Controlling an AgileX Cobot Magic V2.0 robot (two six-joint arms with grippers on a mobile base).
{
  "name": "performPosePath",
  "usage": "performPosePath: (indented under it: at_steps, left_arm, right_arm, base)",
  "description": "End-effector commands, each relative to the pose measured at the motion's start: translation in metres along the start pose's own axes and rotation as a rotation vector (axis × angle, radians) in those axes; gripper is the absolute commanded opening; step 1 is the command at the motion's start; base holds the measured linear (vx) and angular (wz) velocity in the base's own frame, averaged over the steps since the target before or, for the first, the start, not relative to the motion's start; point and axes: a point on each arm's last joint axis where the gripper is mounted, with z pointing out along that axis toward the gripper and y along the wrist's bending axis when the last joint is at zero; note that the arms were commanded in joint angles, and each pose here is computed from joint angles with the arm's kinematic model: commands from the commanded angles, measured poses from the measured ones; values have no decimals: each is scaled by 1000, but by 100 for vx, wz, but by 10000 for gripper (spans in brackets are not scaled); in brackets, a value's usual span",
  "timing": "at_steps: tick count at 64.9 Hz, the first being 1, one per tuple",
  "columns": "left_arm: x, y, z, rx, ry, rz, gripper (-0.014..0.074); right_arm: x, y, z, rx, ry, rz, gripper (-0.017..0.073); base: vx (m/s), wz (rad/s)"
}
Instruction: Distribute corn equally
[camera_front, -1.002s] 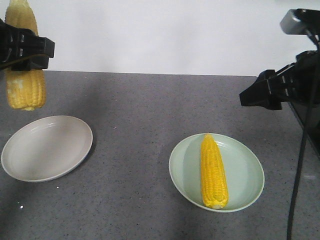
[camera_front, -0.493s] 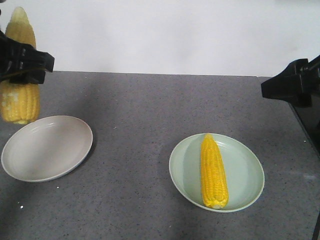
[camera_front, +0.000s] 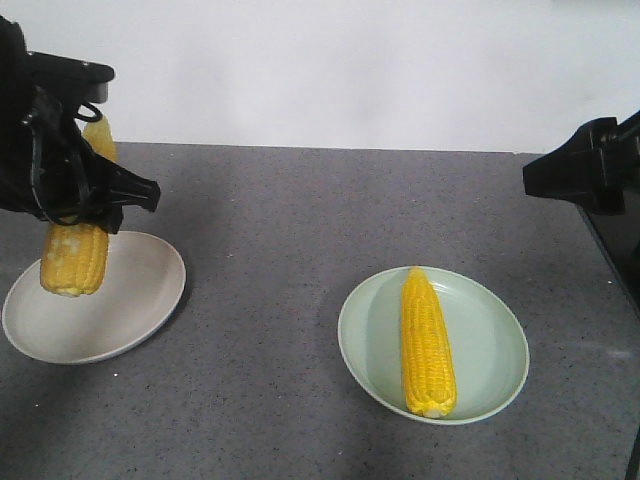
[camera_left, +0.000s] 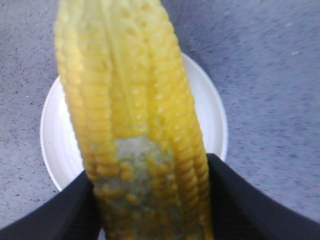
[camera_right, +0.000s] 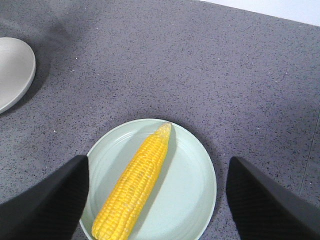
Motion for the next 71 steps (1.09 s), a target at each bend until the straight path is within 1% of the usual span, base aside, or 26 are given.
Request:
performPosePath:
  at_steps: [1,14,17,25,31,36,49,57,60,70,71]
  left_arm:
    - [-5,8,-3,-43,-22,-11,72]
    - [-12,18,30,-69,60,-39,72]
    - [-13,19,35,-64,77,-41,72]
    - [-14,18,51,-16,130,-27,72]
    - [-15,17,62,5,161,-22,72]
    - [-15,18,69,3,178,-26,74]
    - [-16,17,79,-1,202,-15,90]
    - [-16,18,79,-2,204,-18,143]
    - [-16,20,80,-3,204,-22,179]
    - [-16,21,80,-5,205,-24,345]
    - [-16,21,80,-5,205,-24,375]
  right_arm:
    - [-10,3,-13,11,-93,-9,545]
    - [-10,3,-13,11,-92,-9,545]
    - [-10,3,-13,11,-92,-9,545]
    - [-10,3,-13,11,-94,-8,545]
    - [-10,3,-13,11,-94,-8,545]
    - [-10,3,-13,11,-94,-8,545]
    - [-10,3,-13,10,-94,-9,545]
    - [-10,3,-13,11,-95,-9,545]
    - [-10,3,-13,11,-95,-9,545]
    - [-10,3,-13,11,-95,-9,545]
    - [-10,3,-13,11,-95,-9,545]
  base:
    - [0,0]
    - [0,0]
    - [0,0]
    - [0,0]
    - [0,0]
    - [0,0]
    - [0,0]
    - [0,0]
    - [0,0]
    - [0,0]
    - [0,0]
